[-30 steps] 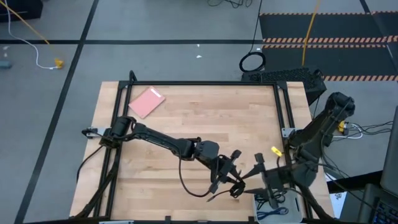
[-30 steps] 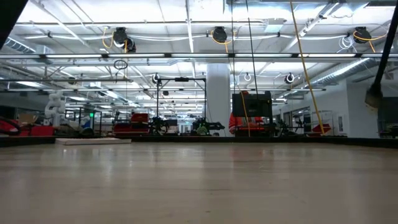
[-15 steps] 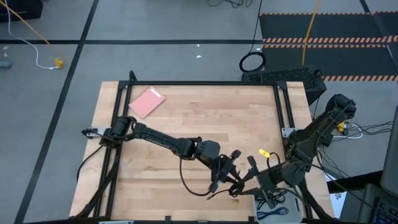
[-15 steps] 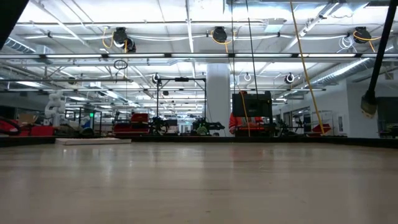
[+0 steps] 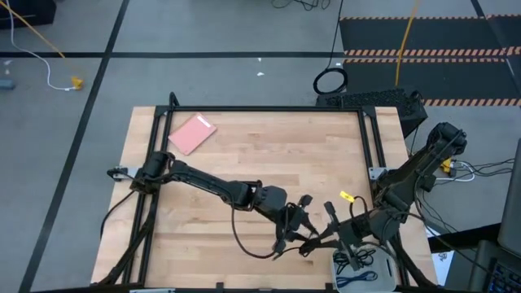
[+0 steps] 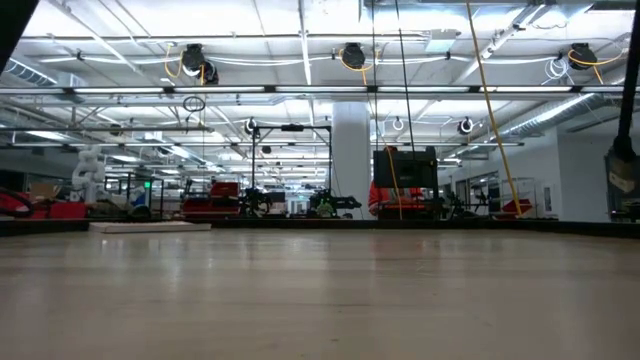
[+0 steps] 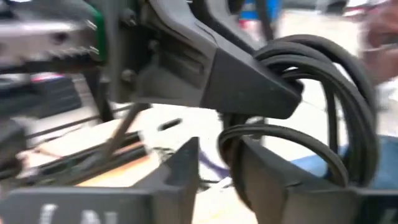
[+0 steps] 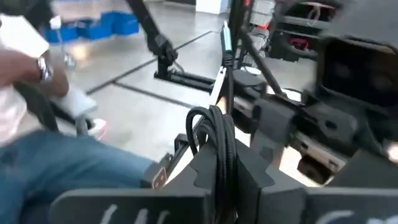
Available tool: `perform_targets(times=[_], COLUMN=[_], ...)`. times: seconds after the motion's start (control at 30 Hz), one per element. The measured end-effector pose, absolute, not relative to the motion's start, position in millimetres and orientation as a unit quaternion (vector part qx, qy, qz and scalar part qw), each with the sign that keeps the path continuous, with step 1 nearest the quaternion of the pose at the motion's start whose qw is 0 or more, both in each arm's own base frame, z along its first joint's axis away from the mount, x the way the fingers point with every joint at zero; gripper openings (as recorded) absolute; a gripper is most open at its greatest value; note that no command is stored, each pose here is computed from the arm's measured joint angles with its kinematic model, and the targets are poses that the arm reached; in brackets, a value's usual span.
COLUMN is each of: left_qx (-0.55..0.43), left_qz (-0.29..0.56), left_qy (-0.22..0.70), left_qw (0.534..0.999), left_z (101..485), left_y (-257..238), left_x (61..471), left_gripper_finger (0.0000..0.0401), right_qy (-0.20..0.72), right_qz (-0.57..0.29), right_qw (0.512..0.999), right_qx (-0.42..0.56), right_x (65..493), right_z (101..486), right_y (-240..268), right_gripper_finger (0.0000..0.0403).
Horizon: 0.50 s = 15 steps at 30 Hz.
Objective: Pick and place USB-C Cables
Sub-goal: Put the black charger cable into the bin
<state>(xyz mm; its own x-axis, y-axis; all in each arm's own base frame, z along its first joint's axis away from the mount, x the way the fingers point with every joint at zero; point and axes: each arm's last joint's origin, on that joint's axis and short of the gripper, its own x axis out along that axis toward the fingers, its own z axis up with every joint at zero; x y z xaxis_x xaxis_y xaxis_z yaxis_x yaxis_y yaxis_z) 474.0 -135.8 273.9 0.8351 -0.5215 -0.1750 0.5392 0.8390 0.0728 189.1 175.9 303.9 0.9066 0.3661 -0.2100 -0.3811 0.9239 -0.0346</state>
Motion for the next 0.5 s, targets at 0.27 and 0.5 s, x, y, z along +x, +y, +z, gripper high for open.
perform_targets(times=[0.27, 0.5], left_qx=[0.136, 0.113], left_qz=[-0.077, -0.014], left_qy=[0.164, 0.234], left_qw=[0.974, 0.966], left_z=[325, 370], left_y=[-131, -135], left_x=[429, 364], left_gripper_finger=[0.0229, 0.0228], right_qy=[0.103, 0.13], right_qz=[0.169, 0.141], right_qw=[0.98, 0.978], right_qx=[0.021, 0.086], right_x=[180, 166], right_z=[313, 351], right_y=[177, 176], right_gripper_finger=[0.0012, 0.0012])
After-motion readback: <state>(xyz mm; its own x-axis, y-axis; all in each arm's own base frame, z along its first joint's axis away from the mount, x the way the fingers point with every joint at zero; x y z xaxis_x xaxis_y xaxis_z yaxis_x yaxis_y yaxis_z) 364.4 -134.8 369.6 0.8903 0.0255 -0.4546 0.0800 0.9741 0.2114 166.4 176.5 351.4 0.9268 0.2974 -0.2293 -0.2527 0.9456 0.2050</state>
